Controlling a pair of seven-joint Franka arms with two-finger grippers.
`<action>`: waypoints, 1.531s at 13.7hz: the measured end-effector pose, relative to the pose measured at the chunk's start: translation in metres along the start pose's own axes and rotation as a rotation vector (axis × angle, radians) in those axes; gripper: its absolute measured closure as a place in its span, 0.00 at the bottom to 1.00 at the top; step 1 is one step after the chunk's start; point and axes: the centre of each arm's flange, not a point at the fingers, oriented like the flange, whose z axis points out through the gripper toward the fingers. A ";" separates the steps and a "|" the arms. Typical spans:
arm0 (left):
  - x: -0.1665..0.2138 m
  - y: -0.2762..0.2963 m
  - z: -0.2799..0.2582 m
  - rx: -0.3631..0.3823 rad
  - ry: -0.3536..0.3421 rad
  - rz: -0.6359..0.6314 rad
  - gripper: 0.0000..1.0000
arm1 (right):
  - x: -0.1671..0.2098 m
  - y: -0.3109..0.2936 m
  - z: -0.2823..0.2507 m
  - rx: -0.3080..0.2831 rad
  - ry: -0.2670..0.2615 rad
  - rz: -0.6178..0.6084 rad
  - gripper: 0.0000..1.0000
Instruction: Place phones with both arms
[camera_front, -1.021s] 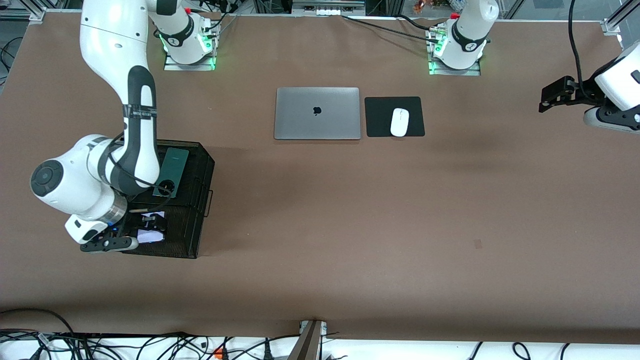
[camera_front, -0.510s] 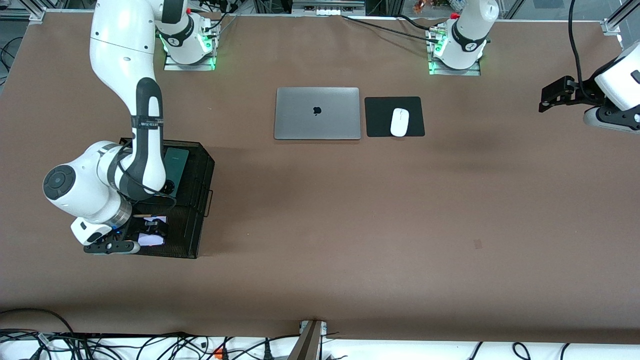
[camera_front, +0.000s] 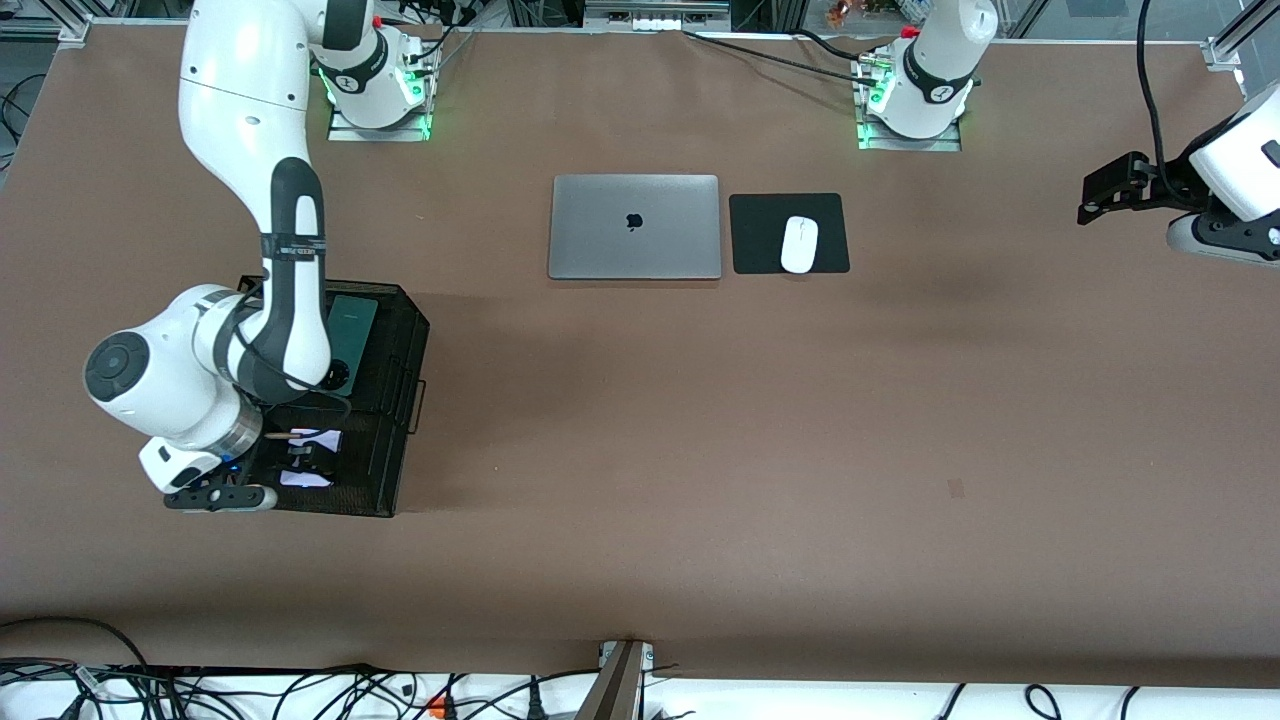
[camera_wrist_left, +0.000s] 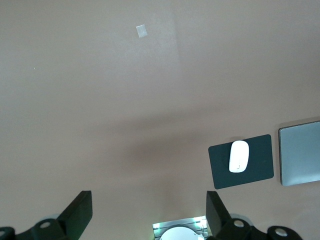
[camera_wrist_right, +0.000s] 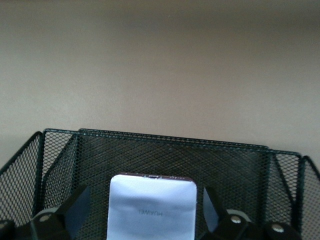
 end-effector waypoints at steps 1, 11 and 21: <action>0.000 0.000 0.000 0.000 0.000 0.000 0.00 | 0.004 0.005 -0.011 0.012 -0.024 0.002 0.00; 0.000 -0.001 0.000 0.000 0.000 -0.001 0.00 | 0.000 0.002 -0.290 0.211 -0.268 0.222 0.00; 0.000 -0.001 0.000 0.000 0.000 -0.002 0.00 | -0.015 -0.002 -0.349 0.118 -0.274 0.228 0.00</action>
